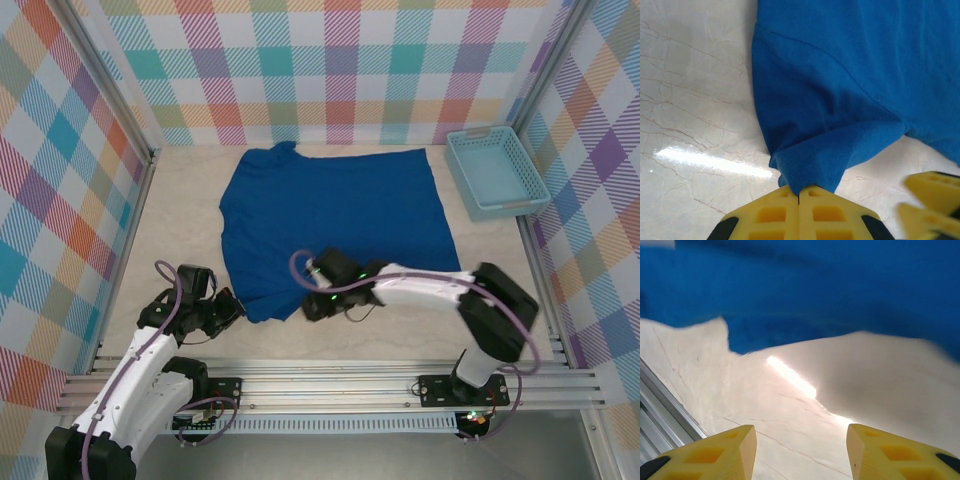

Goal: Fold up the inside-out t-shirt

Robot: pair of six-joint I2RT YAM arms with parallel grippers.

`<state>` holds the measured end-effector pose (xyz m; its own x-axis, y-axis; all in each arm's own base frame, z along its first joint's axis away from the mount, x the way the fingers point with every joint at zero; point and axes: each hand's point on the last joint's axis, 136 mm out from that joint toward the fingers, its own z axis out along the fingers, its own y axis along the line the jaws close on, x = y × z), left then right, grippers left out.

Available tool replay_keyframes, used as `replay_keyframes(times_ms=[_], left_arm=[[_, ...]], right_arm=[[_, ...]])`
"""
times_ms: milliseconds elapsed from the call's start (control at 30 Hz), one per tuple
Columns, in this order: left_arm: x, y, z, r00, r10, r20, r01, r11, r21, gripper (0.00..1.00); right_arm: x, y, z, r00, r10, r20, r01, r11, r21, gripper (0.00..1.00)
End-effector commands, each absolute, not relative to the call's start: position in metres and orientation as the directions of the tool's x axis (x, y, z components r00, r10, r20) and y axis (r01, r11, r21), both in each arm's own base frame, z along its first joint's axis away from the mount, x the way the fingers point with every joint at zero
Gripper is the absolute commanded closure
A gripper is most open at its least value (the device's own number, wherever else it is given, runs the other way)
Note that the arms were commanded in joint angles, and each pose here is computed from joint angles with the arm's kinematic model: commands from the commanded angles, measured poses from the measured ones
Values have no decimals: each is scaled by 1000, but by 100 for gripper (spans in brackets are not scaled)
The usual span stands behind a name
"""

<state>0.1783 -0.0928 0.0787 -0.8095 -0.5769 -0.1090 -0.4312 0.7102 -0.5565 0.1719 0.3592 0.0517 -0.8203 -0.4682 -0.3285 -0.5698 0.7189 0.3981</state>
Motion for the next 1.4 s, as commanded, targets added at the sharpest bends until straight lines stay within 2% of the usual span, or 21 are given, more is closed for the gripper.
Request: replay_keyframes(times_ms=[0, 233, 433, 600, 733, 867, 1100, 1233, 1367], left_arm=[[185, -93, 88, -815, -558, -158, -390, 729, -562, 100], [185, -94, 88, -817, -554, -160, -386, 731, -564, 100], [184, -94, 90, -818, -553, -158, -384, 729, -567, 100], [184, -94, 91, -817, -555, -160, -383, 728, -569, 100], [182, -94, 95, -814, -559, -157, -387, 724, -572, 100], [174, -97, 95, -816, -566, -113, -407, 703, -583, 100], [150, -113, 82, -858, -514, 13, -433, 708, -558, 98], [137, -118, 79, -877, -477, 62, -436, 734, -521, 97], [121, -128, 76, -890, -431, 149, -443, 740, -507, 90]], right_arm=[[177, 407, 73, -778, -464, -424, -625, 644, 442, 50], [182, 420, 45, -756, -517, -401, -646, 686, 334, 51], [187, 416, 20, -766, -539, -351, -633, 727, 267, 56], [180, 410, 9, -767, -559, -315, -633, 740, 228, 68], [174, 396, 9, -775, -565, -284, -625, 755, 201, 86], [163, 375, 19, -782, -569, -254, -617, 763, 192, 92], [143, 355, 26, -783, -592, -191, -622, 752, 219, 90], [142, 346, 32, -769, -615, -177, -639, 744, 196, 79], [147, 342, 48, -754, -624, -205, -656, 726, 205, 66]])
